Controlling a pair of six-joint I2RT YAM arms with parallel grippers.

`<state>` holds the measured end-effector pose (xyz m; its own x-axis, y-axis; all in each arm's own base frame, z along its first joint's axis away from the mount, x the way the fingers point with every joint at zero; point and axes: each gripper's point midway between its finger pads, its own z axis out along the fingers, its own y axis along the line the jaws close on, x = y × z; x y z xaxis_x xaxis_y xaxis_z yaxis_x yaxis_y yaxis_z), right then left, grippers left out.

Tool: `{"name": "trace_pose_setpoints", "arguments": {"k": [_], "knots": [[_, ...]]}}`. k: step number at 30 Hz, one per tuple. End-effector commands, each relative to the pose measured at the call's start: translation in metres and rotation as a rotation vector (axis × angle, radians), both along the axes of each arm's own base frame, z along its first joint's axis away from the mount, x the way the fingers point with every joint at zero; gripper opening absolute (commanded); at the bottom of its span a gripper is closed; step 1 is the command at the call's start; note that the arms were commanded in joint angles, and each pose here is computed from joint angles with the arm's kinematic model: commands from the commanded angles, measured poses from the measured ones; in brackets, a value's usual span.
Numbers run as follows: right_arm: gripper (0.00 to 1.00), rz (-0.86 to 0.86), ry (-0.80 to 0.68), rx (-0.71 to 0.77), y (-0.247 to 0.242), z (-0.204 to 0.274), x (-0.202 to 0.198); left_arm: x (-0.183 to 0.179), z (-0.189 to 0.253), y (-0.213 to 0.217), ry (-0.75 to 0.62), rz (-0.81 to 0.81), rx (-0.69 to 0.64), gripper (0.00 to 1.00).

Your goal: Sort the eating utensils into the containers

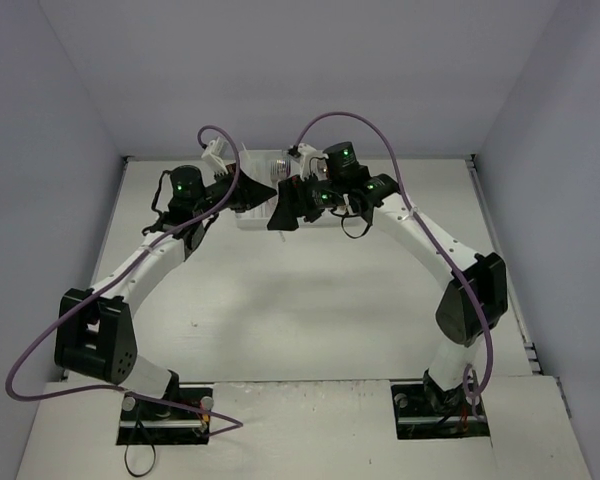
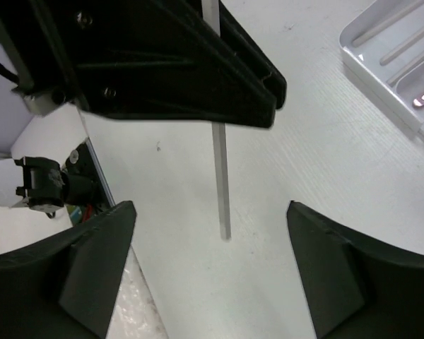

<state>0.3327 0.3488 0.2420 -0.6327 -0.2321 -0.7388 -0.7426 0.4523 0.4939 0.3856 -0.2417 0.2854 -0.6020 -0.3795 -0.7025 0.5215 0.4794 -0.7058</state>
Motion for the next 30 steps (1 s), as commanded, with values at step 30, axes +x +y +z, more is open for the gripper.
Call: {"name": "trace_pose_setpoints", "arguments": {"k": [30], "knots": [[0.94,-0.432,-0.234,-0.033,-0.167,0.048,0.048,0.214,-0.109,0.068,0.007,0.252,0.722,0.0]]}}
